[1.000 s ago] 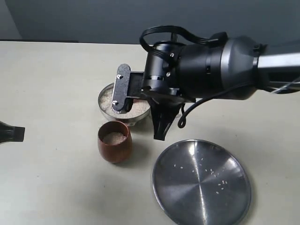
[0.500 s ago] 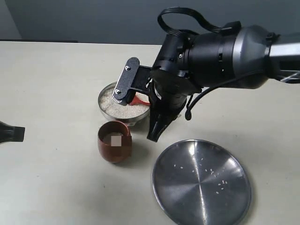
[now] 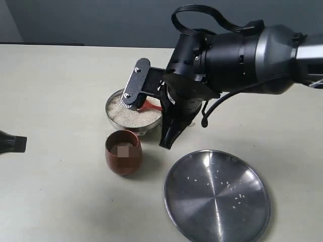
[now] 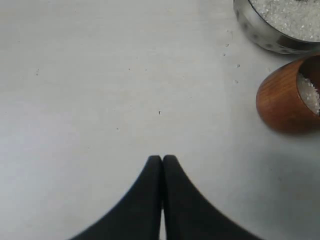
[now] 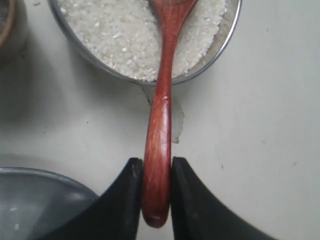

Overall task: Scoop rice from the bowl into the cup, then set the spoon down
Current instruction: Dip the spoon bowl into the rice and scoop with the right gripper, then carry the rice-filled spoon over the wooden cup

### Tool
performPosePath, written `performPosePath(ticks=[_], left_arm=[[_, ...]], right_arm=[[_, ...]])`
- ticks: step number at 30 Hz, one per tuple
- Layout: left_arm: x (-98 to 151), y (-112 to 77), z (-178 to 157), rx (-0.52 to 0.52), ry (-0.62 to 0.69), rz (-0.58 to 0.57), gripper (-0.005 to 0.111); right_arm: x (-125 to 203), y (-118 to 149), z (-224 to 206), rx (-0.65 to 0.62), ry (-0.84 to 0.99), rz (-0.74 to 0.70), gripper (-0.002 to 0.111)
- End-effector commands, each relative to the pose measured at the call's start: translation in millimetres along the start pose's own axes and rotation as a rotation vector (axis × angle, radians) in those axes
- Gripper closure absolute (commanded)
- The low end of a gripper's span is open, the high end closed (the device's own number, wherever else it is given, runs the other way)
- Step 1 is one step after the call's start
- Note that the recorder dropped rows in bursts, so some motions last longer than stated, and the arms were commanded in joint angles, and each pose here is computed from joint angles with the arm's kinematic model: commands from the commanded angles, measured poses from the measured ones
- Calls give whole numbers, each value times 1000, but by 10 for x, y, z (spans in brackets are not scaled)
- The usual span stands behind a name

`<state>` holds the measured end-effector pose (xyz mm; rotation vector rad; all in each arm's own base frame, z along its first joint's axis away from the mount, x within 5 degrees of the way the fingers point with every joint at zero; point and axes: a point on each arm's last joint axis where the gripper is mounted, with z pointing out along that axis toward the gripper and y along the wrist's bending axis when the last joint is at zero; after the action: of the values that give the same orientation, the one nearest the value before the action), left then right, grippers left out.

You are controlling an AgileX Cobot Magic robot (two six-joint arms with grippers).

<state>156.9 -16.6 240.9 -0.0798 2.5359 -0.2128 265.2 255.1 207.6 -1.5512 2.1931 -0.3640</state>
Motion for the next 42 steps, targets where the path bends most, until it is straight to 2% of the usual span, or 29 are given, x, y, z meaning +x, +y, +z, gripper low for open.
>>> performPosePath(ticks=[1, 6, 16, 26, 33, 42], left_arm=[[9, 1, -6, -2, -6, 6, 106], [9, 1, -6, -2, -6, 6, 106], [9, 1, -6, -2, -6, 6, 106], [9, 1, -6, -2, -6, 6, 106], [9, 1, -6, -2, -6, 6, 106], [9, 1, -6, -2, -6, 6, 106]], right_arm=[[6, -76, -114, 22, -21, 21, 109], [24, -60, -116, -5, -6, 51, 109], [103, -158, -82, -104, -21, 228, 109], [43, -145, -128, -140, -92, 280, 109], [31, -203, -328, -133, -176, 319, 109], [108, -231, -504, -133, -170, 328, 109]])
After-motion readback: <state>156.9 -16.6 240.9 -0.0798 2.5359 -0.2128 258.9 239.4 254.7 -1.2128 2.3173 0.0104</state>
